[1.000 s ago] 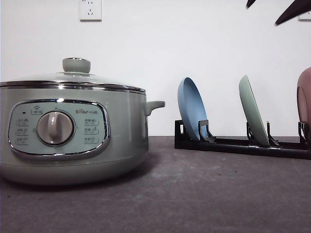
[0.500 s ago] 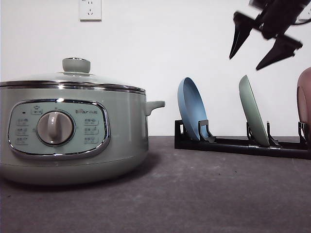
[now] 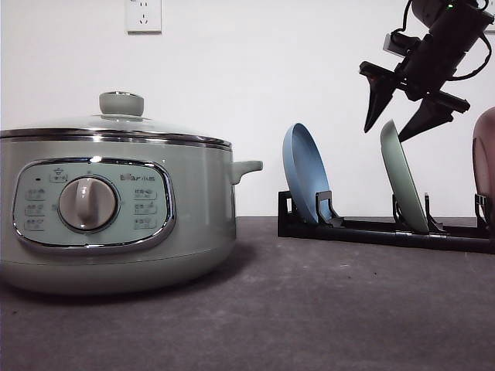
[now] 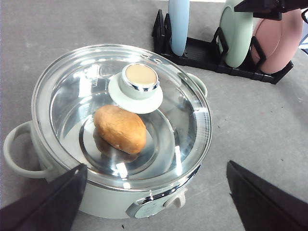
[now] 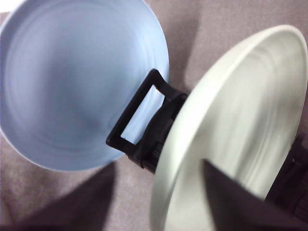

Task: Transfer potato from steamer to green plate

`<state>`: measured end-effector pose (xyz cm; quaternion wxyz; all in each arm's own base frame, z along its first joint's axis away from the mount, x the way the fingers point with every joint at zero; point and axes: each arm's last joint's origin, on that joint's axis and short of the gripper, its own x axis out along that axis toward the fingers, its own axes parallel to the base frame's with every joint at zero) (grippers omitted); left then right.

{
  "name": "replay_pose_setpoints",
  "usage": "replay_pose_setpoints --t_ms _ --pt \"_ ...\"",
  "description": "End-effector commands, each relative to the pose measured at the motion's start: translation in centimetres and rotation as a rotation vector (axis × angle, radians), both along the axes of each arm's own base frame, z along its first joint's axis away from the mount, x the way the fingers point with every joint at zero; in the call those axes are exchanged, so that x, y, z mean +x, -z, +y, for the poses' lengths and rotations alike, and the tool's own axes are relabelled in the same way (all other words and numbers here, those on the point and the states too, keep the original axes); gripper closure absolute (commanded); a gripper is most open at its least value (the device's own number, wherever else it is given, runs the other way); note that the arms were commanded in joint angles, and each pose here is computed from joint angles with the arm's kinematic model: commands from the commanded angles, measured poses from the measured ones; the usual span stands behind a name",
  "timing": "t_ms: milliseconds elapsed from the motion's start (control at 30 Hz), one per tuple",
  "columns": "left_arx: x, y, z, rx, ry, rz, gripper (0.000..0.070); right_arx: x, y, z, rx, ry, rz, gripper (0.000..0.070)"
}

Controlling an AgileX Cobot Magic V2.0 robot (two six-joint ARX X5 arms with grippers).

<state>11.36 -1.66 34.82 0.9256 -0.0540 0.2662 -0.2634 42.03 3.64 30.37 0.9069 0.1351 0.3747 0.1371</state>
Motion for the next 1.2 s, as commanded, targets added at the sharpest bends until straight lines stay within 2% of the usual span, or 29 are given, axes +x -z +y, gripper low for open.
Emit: replay_pose_setpoints --t_ms 0,100,200,333,500,667,900,1167 --pt "-0.1 -0.7 0.0 0.001 0.008 -0.026 0.0105 0.5 0.0 0.2 0.005 0.006 -0.009 0.0529" --pt "-0.1 -0.7 0.0 0.001 0.008 -0.026 0.0105 0.5 -0.1 0.2 0.006 0.007 -0.01 0.0566" --pt "-0.1 -0.7 0.0 0.001 0.008 -0.026 0.0105 0.5 -0.1 0.2 0.017 0.016 -0.008 0.0649" --pt "-0.1 -0.7 0.0 0.001 0.008 -0.026 0.0105 0.6 -0.2 0.2 0.025 0.016 -0.016 0.069" --pt "-0.1 -0.7 0.0 0.001 0.008 -0.026 0.0105 0.5 -0.4 0.2 0.047 0.025 -0.016 0.0693" --pt "0.0 -0.7 0.0 0.001 0.008 -0.026 0.0105 0.2 -1.4 0.3 0.106 -0.015 -0.042 0.0693" --pt "0.0 -0.7 0.0 0.001 0.008 -0.026 0.0105 -1.4 -4.8 0.5 0.142 -0.049 -0.155 0.0693" --pt "0.0 -0.7 0.0 0.001 0.008 -0.026 0.0105 -5.1 -9.3 0.8 0.158 -0.109 -0.253 0.0693"
